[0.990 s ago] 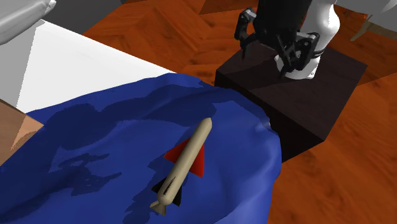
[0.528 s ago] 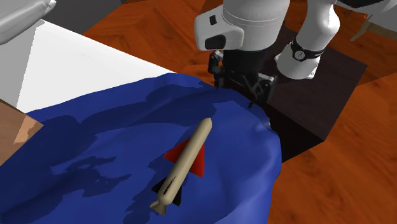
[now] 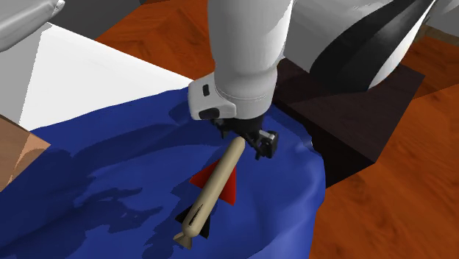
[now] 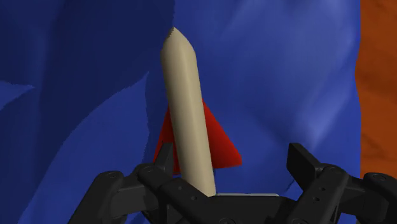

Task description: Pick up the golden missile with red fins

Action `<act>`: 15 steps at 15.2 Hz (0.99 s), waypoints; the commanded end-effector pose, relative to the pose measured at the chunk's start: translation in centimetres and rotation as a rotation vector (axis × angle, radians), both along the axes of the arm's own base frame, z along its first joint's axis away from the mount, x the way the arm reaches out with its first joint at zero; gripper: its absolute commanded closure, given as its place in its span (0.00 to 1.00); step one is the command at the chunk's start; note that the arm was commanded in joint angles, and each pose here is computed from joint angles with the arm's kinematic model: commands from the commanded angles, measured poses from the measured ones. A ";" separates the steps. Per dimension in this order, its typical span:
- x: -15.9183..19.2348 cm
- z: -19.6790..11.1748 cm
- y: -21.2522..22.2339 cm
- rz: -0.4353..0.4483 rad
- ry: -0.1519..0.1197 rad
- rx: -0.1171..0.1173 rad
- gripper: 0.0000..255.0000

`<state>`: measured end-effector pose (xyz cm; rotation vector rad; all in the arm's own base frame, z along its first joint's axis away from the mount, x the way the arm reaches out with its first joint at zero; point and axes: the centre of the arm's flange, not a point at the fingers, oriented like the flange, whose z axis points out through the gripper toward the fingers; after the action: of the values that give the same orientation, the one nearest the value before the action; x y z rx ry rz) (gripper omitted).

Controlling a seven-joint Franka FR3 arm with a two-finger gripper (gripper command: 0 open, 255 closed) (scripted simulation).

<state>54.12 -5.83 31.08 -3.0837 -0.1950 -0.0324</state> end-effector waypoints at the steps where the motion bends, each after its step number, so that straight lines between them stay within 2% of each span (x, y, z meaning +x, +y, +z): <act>1: 1.6 -2.1 0.1 0.023 -0.010 -0.003 0.00; 12: 11.9 -11.4 -0.1 0.144 -0.063 -0.017 0.00; 15: 12.3 -12.8 0.0 0.148 -0.065 -0.017 0.00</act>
<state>66.32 -5.65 18.87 -3.0782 -0.4244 -0.1237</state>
